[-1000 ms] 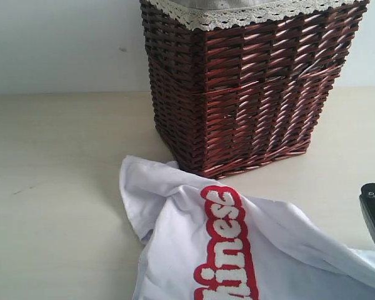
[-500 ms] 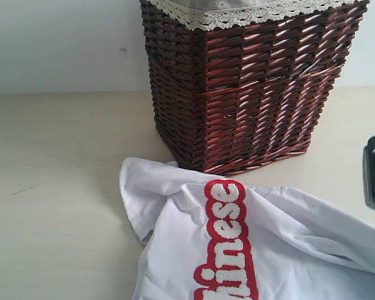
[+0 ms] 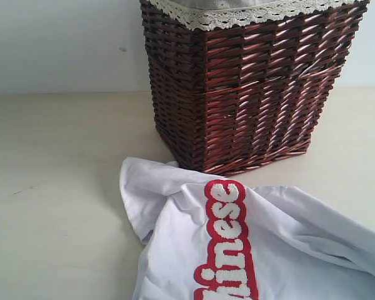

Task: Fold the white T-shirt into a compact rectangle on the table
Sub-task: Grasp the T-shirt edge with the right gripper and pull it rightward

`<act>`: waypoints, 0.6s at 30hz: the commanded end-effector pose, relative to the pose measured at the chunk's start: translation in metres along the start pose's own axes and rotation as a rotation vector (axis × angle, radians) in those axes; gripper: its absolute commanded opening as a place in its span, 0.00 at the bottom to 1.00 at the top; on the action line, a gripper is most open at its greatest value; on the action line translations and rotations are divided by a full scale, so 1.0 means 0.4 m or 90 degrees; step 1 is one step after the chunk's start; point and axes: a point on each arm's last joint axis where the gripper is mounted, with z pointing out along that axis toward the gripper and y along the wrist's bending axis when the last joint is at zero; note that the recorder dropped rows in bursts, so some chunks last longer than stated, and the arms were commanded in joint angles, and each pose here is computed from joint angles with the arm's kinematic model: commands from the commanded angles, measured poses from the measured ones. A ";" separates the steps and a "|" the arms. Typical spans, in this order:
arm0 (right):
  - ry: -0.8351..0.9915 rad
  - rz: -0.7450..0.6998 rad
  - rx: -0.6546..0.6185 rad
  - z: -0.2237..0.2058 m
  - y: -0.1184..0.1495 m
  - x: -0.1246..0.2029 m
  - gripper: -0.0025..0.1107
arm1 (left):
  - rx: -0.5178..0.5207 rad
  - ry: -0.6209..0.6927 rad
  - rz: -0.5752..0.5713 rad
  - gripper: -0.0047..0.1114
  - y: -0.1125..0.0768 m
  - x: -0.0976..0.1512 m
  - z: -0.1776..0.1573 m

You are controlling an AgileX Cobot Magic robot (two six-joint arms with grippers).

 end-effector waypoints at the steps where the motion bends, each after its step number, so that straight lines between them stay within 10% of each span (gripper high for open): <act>1: 0.002 -0.008 -0.009 0.024 -0.006 -0.002 0.50 | 0.004 -0.004 -0.002 0.04 -0.001 -0.002 -0.001; 10: 0.006 0.011 -0.004 0.084 -0.023 -0.012 0.48 | 0.004 -0.004 -0.002 0.04 -0.001 -0.002 -0.001; 18: 0.000 0.034 0.004 0.087 -0.027 -0.015 0.02 | 0.004 -0.004 -0.002 0.04 -0.001 -0.002 -0.001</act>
